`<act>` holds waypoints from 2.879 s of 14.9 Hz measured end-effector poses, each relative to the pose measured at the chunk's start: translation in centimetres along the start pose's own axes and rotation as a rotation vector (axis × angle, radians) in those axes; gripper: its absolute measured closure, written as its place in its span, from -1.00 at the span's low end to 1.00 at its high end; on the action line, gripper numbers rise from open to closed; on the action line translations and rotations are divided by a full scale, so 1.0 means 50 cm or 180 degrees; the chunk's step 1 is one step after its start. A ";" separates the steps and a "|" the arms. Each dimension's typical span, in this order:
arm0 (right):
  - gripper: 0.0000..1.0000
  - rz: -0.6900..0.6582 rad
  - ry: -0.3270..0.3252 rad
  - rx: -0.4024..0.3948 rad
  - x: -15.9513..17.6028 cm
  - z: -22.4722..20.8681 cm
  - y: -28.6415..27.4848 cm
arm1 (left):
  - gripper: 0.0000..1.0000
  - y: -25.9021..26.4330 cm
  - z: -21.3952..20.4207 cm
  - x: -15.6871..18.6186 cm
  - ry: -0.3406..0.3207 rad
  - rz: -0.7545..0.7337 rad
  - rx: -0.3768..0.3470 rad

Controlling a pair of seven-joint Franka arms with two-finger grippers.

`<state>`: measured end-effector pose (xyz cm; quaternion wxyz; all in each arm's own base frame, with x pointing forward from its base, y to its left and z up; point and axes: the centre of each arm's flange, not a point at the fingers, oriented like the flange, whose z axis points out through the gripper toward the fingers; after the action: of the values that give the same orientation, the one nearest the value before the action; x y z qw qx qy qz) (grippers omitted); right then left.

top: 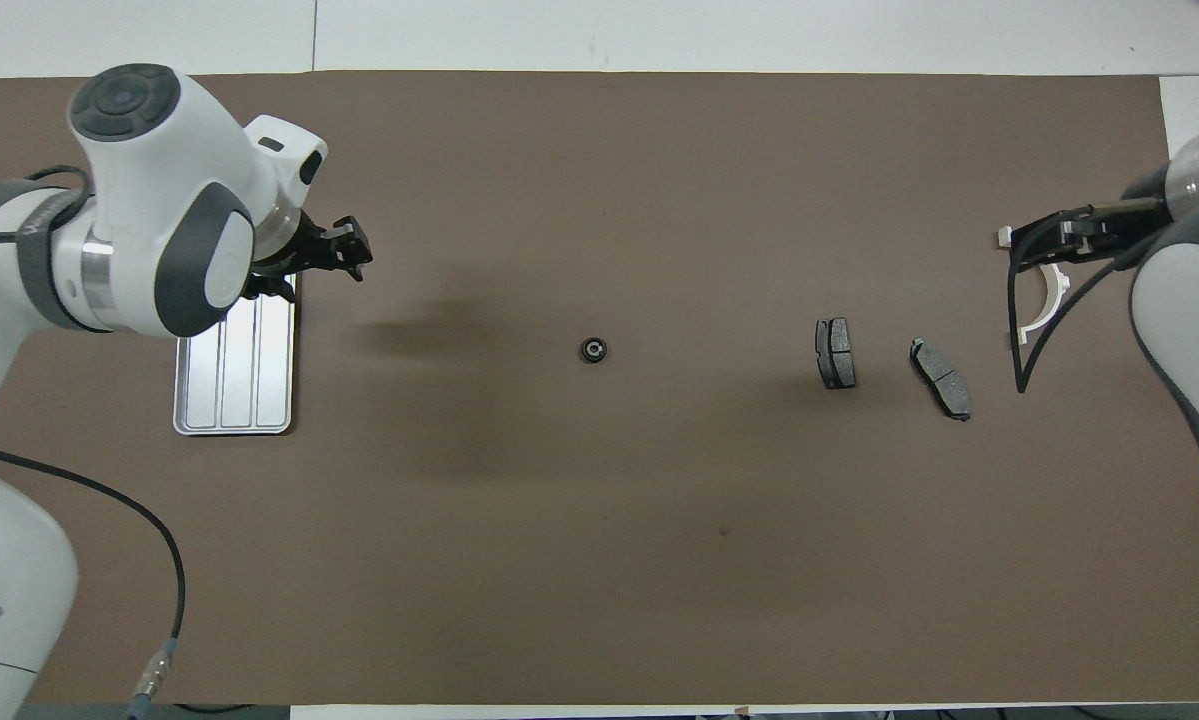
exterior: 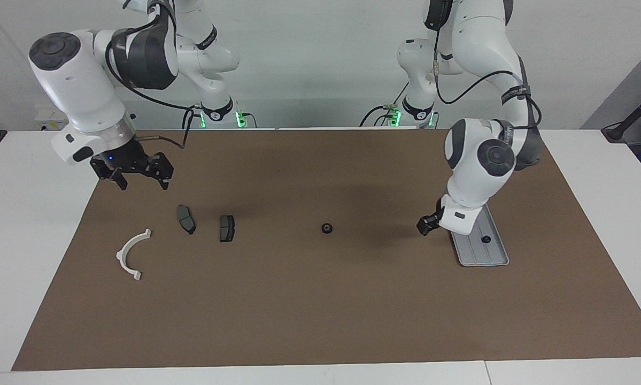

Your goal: Place bearing gear from tray to pile

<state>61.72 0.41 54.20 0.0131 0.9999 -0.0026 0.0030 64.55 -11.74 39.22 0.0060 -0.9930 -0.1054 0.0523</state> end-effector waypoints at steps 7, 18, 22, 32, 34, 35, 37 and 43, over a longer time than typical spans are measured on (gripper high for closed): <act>-1.00 0.0201 0.0019 0.0013 0.078 0.062 -0.316 | -0.60 -0.146 -0.001 0.055 0.0084 0.0280 0.0003; -1.00 0.0390 0.0118 0.0123 -0.107 0.092 -0.770 | -0.40 -0.287 0.101 0.059 0.0258 0.0279 0.0005; -1.00 0.0223 0.0120 0.0131 -0.136 0.165 -0.816 | -0.40 -0.287 0.120 0.053 0.0312 0.0300 -0.0006; -1.00 -0.0057 -0.0011 0.0029 -0.146 0.331 -0.807 | -0.21 -0.290 0.162 0.042 0.0394 0.0304 -0.0015; -1.00 -0.0125 -0.0047 0.0000 -0.146 0.357 -0.795 | -0.20 -0.290 0.171 0.039 0.0406 0.0305 -0.0017; -1.00 -0.0148 -0.0031 0.0012 -0.146 0.370 -0.790 | -0.21 -0.290 0.174 0.038 0.0415 0.0305 -0.0018; -1.00 -0.0132 0.0006 0.0039 -0.143 0.400 -0.775 | -0.13 -0.290 0.178 0.037 0.0435 0.0308 -0.0021; -1.00 -0.0104 0.0065 0.0115 -0.112 0.406 -0.740 | 0.00 -0.290 0.178 0.039 0.0490 0.0317 -0.0027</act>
<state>56.47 36.87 32.90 -0.0048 0.9998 0.0139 0.0131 62.46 2.83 30.51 0.0072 -0.9981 -0.0553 -0.0244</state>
